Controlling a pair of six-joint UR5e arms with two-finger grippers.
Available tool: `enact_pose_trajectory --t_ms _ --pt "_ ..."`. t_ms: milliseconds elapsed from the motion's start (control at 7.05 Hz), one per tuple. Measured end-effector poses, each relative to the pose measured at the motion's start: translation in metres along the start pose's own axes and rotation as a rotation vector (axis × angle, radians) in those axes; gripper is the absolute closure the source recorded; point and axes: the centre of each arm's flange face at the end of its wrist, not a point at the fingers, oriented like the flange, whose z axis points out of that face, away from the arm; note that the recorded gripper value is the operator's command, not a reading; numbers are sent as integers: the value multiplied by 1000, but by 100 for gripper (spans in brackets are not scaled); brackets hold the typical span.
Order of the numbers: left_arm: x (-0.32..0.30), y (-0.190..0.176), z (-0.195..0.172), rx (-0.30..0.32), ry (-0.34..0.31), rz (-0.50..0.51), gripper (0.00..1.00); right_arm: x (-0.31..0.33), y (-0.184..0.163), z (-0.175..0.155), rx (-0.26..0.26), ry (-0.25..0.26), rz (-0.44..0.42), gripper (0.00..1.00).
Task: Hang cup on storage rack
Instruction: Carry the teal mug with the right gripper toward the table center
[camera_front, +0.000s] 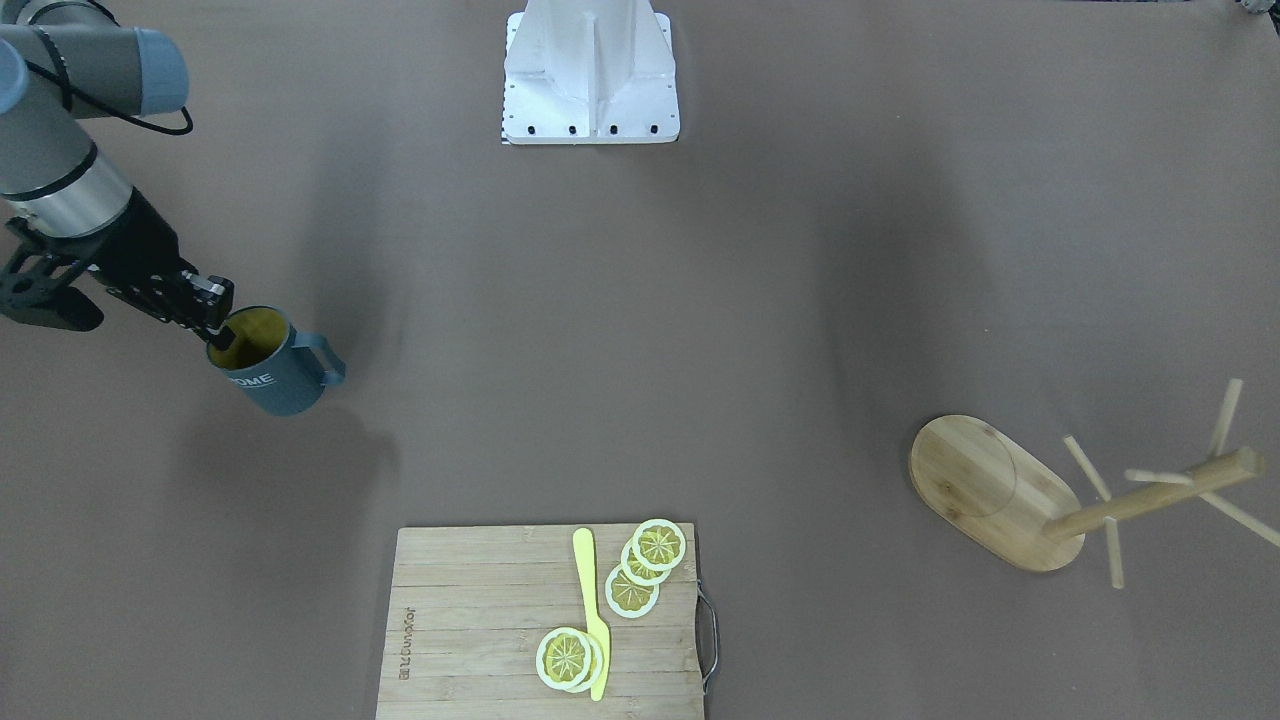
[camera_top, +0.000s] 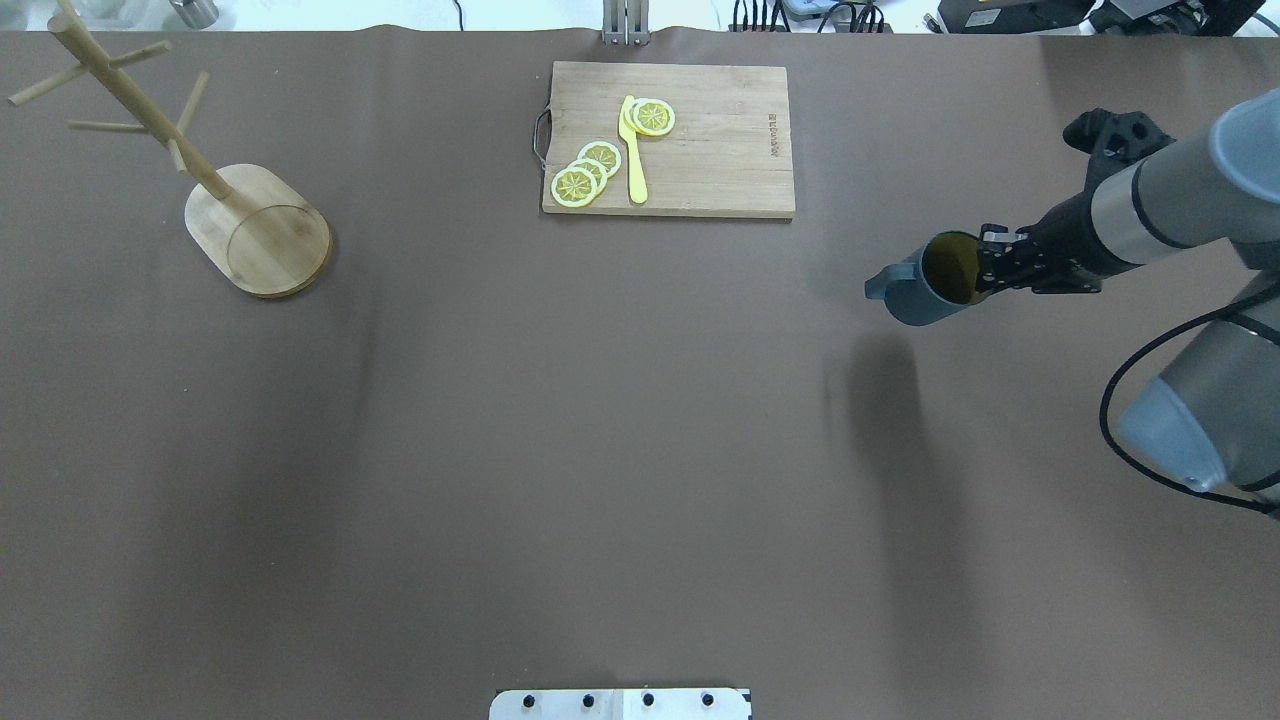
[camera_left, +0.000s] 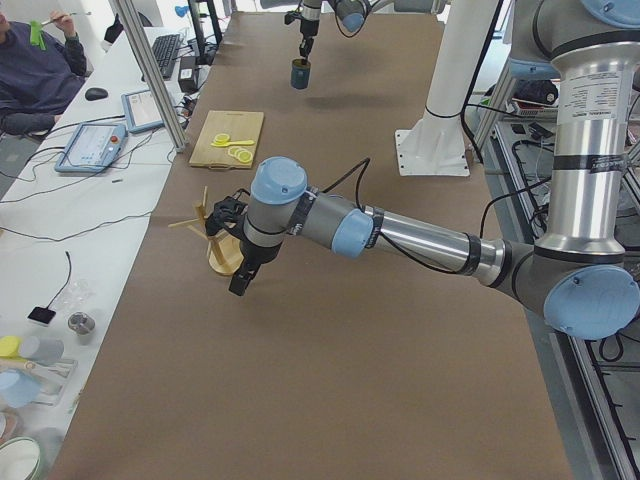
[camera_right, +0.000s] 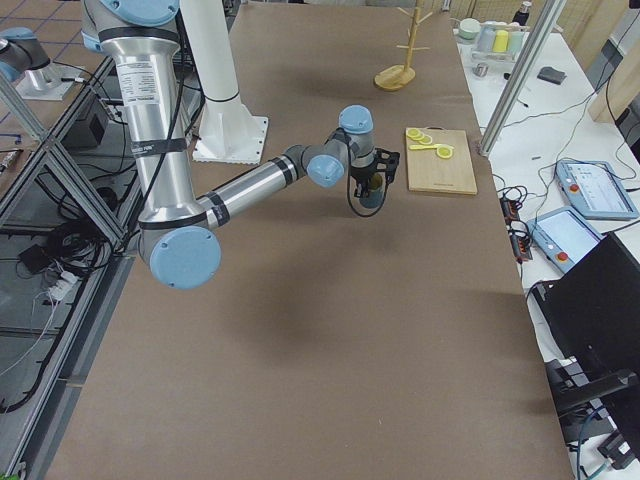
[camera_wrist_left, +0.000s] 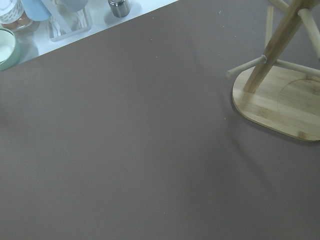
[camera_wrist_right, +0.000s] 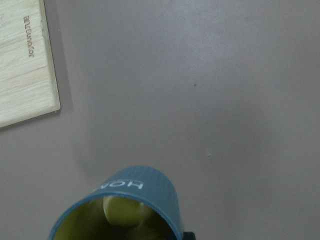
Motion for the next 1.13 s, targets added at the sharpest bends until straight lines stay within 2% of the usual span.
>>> enact_pose_trajectory --t_ms 425,709,1134 --pt "-1 0 1 -2 0 -3 1 -120 55 14 21 104 170 100" --pt "-1 1 1 -3 0 -6 1 -179 101 21 34 143 314 100" --pt "0 0 0 1 0 -27 1 -261 158 49 44 199 536 100"
